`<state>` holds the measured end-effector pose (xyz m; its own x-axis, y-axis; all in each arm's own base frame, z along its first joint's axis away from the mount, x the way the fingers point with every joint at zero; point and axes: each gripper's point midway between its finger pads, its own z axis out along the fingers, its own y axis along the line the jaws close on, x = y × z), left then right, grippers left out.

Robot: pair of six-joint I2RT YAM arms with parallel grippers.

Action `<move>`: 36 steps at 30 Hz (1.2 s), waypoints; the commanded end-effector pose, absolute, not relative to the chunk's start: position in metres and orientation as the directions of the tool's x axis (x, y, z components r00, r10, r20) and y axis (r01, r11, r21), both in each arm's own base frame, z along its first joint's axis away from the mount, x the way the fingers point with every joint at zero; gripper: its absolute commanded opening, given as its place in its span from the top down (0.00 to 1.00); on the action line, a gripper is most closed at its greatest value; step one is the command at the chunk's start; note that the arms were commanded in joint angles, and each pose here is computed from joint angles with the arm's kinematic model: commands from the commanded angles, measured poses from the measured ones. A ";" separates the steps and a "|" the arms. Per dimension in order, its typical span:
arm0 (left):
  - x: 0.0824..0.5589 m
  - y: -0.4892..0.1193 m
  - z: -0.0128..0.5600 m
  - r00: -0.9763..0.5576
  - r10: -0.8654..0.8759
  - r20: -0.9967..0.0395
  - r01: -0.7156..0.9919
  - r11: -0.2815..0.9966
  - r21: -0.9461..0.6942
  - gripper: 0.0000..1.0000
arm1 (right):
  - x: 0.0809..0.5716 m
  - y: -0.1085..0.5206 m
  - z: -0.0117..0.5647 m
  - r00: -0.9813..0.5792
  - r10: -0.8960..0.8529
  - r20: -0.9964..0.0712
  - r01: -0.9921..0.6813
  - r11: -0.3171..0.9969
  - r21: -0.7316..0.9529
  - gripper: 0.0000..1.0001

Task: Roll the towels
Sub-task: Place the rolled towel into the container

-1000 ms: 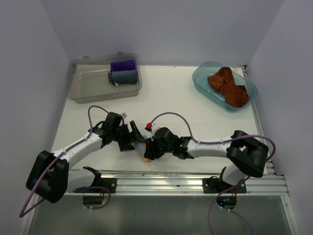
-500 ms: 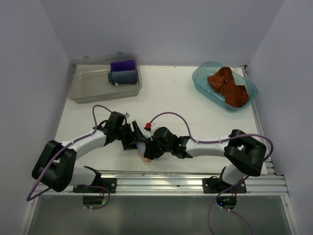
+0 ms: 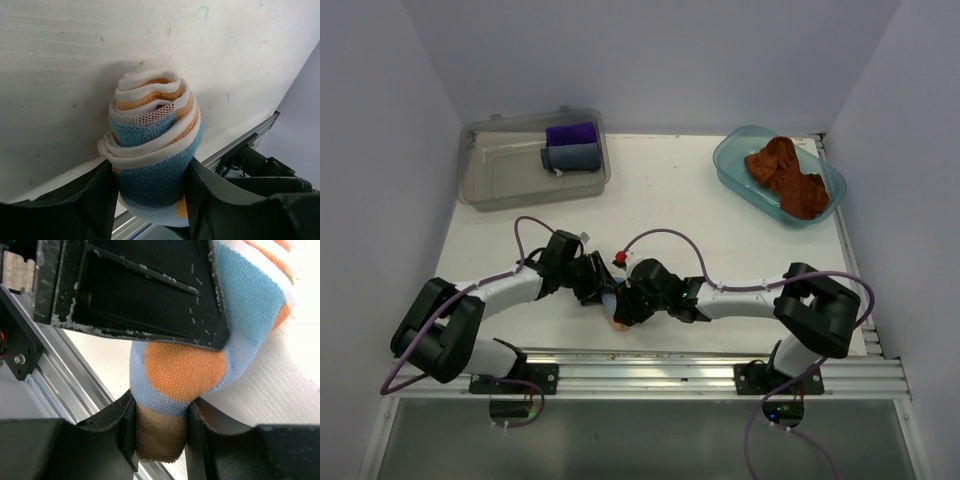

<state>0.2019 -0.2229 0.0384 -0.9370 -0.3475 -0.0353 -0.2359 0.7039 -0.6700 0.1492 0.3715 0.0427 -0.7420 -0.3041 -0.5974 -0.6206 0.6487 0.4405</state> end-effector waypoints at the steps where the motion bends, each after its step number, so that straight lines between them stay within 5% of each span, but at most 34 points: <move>1: 0.203 -0.233 0.040 -0.939 -0.342 -0.033 -0.219 0.670 -0.710 0.48 | 0.157 0.380 0.052 -0.717 -0.306 -0.626 -0.641 0.642 0.420 0.87; 7: 0.196 -0.239 0.033 -0.947 -0.322 -0.011 -0.216 0.660 -0.719 0.57 | 0.160 0.377 0.048 -0.713 -0.323 -0.622 -0.641 0.659 0.393 0.82; 11: 0.201 -0.236 0.035 -0.946 -0.321 -0.033 -0.203 0.673 -0.711 0.68 | 0.166 0.370 0.057 -0.704 -0.319 -0.635 -0.633 0.687 0.357 0.42; 16: 0.218 -0.216 0.046 -0.928 -0.369 -0.057 -0.222 0.668 -0.710 0.77 | 0.180 0.346 0.097 -0.662 -0.274 -0.698 -0.607 0.743 0.284 0.23; 26: 0.249 -0.198 0.075 -0.896 -0.432 -0.104 -0.229 0.650 -0.725 0.80 | 0.213 0.258 0.157 -0.576 -0.088 -0.813 -0.388 0.904 0.177 0.18; 36: 0.358 -0.126 0.209 -0.704 -0.613 -0.360 -0.208 0.662 -0.720 0.80 | 0.207 0.221 0.150 -0.584 -0.074 -0.808 -0.308 0.942 0.136 0.18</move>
<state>0.3309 -0.1552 0.1656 -0.7791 -0.5723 -0.2560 -0.2267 0.6379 -0.7360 0.2049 0.2357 0.1484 -0.5885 -0.0972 -0.8026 -0.3648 0.9179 0.1562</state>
